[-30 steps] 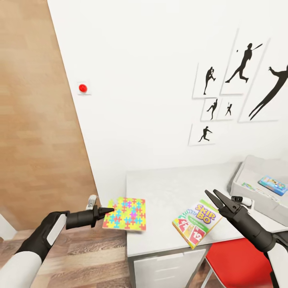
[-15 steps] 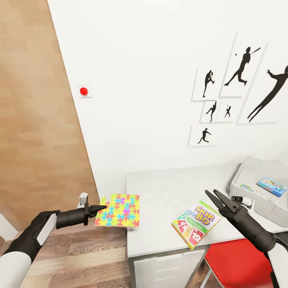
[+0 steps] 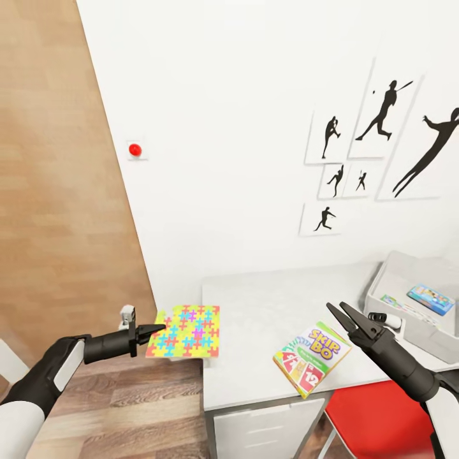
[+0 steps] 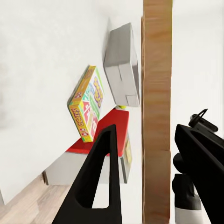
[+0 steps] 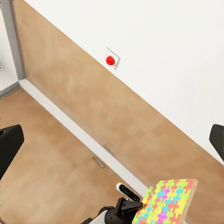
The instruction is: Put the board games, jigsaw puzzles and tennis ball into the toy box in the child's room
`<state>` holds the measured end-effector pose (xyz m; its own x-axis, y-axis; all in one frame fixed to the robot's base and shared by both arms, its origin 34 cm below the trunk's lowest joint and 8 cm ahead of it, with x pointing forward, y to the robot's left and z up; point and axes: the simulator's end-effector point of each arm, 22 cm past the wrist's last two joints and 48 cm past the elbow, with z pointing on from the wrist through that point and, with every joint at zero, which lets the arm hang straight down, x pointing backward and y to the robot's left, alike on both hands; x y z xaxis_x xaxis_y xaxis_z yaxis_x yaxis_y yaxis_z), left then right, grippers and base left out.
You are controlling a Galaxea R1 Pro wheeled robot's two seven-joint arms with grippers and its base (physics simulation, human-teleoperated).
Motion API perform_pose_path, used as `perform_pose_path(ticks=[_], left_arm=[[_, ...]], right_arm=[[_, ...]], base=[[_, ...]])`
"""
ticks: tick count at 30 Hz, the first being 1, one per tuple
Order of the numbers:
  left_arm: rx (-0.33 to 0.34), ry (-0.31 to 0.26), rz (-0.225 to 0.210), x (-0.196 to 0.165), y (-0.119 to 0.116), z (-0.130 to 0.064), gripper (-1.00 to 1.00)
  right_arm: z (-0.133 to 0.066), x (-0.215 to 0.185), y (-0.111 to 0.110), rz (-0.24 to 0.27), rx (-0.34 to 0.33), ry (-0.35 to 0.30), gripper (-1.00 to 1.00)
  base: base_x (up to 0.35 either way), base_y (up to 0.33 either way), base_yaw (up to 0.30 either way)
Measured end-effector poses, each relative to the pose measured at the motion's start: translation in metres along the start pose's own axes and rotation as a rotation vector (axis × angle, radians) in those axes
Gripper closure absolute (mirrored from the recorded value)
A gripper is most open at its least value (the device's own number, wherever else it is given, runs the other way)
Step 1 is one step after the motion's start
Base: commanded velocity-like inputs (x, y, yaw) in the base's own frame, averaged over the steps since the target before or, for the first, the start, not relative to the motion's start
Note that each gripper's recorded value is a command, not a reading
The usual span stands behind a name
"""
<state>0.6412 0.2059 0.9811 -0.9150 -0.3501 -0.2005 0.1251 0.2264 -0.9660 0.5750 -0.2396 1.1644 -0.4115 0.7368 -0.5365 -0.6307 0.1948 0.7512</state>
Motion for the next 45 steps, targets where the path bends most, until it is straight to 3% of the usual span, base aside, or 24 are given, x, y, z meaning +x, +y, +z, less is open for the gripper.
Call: perform_pose_path(ticks=[15, 45], left_arm=[[0.007, -0.003, 0.009, 0.0, -0.019, -0.006, 1.0], [0.019, -0.011, 0.042, 0.004, -0.06, -0.018, 1.0]], right_arm=[[0.002, -0.007, 0.017, -0.005, -0.006, -0.001, -1.0], [0.004, -0.019, 0.058, -0.029, -0.031, -0.008, -1.0]], base=[[-0.185, 0.0, -0.11], [-0.006, 0.0, -0.208]])
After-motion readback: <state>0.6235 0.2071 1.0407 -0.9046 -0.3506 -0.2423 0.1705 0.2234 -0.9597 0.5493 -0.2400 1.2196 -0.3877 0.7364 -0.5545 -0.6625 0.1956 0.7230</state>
